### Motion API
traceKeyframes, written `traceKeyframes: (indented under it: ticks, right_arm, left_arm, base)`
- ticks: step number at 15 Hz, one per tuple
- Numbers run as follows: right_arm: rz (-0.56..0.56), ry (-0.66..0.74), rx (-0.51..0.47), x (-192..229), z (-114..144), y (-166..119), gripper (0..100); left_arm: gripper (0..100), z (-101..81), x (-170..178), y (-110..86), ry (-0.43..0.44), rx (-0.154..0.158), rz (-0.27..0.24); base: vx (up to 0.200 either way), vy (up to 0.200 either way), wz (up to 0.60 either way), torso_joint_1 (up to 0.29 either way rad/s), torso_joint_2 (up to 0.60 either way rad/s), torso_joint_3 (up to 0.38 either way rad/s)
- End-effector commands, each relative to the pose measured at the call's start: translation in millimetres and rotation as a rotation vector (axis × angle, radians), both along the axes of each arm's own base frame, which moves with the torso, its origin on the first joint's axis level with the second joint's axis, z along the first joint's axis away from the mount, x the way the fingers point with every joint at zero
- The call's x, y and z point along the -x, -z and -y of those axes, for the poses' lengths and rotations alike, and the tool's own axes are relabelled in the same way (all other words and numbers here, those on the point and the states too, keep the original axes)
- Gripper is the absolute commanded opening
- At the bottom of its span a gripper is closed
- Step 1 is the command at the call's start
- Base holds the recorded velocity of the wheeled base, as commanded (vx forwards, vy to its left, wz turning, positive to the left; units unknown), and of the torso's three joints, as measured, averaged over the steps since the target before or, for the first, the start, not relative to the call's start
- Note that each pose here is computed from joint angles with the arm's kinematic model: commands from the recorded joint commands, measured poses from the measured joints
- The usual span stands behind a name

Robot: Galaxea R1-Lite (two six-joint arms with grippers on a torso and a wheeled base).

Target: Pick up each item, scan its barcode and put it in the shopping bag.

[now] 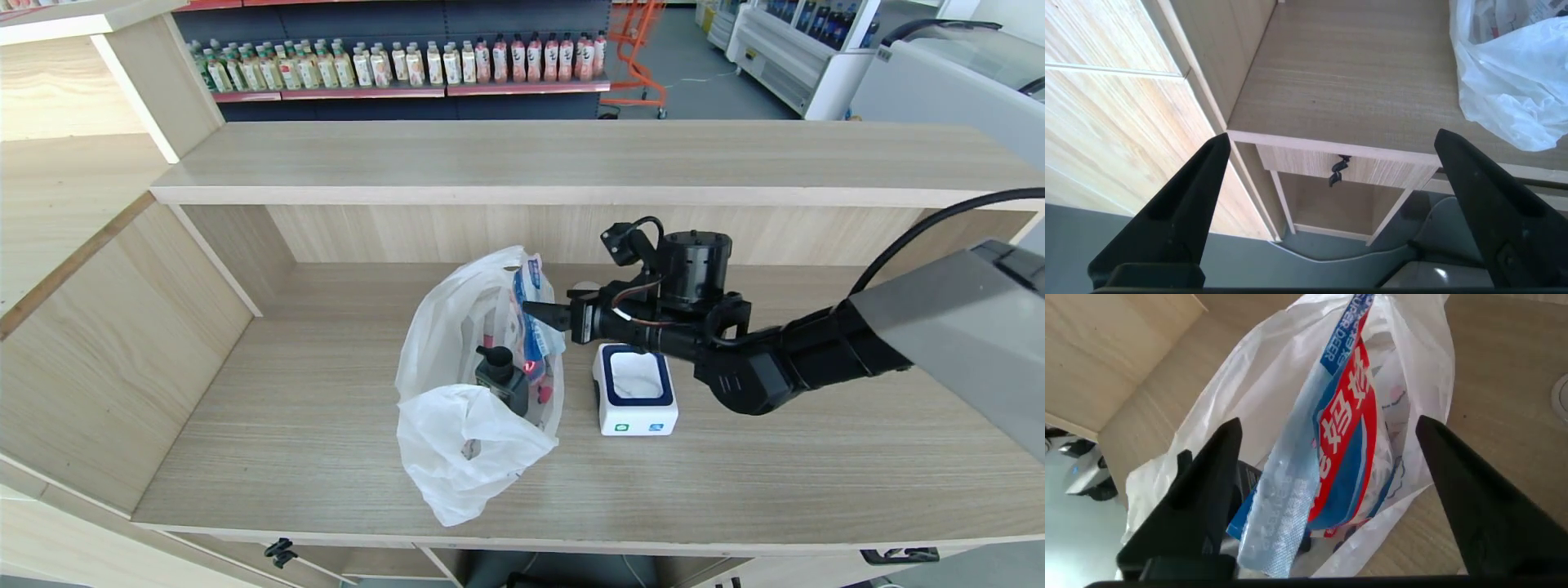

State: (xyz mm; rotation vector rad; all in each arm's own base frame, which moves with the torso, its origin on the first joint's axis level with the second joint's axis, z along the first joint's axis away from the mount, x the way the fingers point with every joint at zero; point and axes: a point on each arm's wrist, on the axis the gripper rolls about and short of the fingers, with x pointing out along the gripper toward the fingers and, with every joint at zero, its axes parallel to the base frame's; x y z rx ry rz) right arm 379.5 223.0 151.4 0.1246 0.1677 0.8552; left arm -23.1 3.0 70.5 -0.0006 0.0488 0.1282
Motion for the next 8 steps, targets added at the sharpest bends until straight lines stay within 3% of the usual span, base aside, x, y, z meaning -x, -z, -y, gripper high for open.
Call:
traceKeyframes:
  ticks: [1, 4, 5, 8]
  right_arm:
    - [0.025, -0.021, -0.095, 27, 13, -49, 100]
    - [0.027, 0.003, -0.121, 104, 69, -83, 100]
    - [0.039, 0.034, -0.117, 140, 100, -89, 100]
    - [0.085, 0.344, 0.082, 220, 184, -71, 100]
  left_arm:
    - [100, 0.0, 0, 0.0, -0.001, 0.001, -0.001]
    - [100, 0.0, 0, 0.0, -0.001, 0.001, 0.0]
    - [100, 0.0, 0, 0.0, -0.001, 0.001, 0.0]
    - [100, 0.0, 0, 0.0, -0.001, 0.001, 0.0]
  base:
    - [0.0, 0.0, 0.0, 0.0, 0.0, 0.0]
    - [0.0, 0.0, 0.0, 0.0, 0.0, 0.0]
    - [0.0, 0.0, 0.0, 0.0, 0.0, 0.0]
    - [0.0, 0.0, 0.0, 0.0, 0.0, 0.0]
